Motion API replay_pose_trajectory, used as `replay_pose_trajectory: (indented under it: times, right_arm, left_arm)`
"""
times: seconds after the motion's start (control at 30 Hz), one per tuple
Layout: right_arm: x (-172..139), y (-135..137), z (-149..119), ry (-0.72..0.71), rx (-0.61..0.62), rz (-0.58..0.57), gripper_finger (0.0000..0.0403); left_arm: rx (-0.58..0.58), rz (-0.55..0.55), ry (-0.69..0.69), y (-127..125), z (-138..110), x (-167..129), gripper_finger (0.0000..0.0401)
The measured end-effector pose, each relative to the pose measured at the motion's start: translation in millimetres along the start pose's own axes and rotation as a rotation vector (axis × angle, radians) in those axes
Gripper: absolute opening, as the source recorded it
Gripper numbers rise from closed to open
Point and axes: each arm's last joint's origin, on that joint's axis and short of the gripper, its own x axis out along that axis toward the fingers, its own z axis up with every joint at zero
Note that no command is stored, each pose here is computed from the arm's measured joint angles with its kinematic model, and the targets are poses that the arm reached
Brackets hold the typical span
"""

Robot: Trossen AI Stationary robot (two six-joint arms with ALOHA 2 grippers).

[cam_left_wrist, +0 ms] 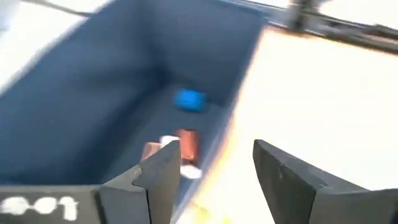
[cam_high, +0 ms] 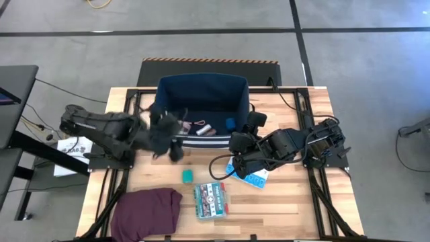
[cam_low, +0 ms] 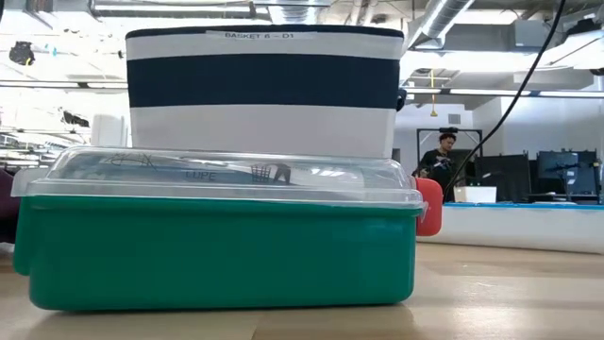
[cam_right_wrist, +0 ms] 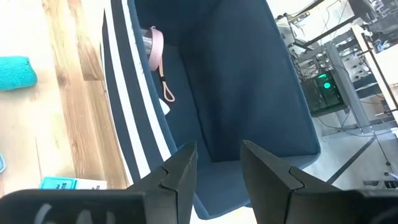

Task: Pick & place medical supplies in basket/bin
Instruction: Put the light green bandage into the blue bin

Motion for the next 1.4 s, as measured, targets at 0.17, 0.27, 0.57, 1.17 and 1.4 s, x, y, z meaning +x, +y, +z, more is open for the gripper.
replay_pose_trajectory:
  times: [0.17,0.27,0.57,1.17,1.4]
  right_arm:
    - [-0.1,0.0,0.0,0.000,0.006,0.000,0.0118]
    - [-0.1,0.1,-0.1,0.001,0.016,0.002,0.0118]
    - [1.8,-1.5,0.3,0.006,0.029,0.001,0.0118]
    - [2.0,-1.2,0.2,0.014,0.048,0.019,0.0118]
    - [2.0,-1.3,0.2,0.012,0.047,0.015,0.0118]
  left_arm:
    - [0.082,-0.173,0.032,-45.4,-31.6,-17.9,0.0192]
    - [0.123,-0.163,0.022,-77.7,-65.4,-17.9,0.0192]
    - [0.337,-0.027,0.031,-148.0,-154.5,25.0,0.0192]
    - [0.120,0.309,0.303,-113.6,-146.6,97.9,0.0192]
    - [0.083,0.241,0.316,-117.2,-139.1,112.8,0.0192]
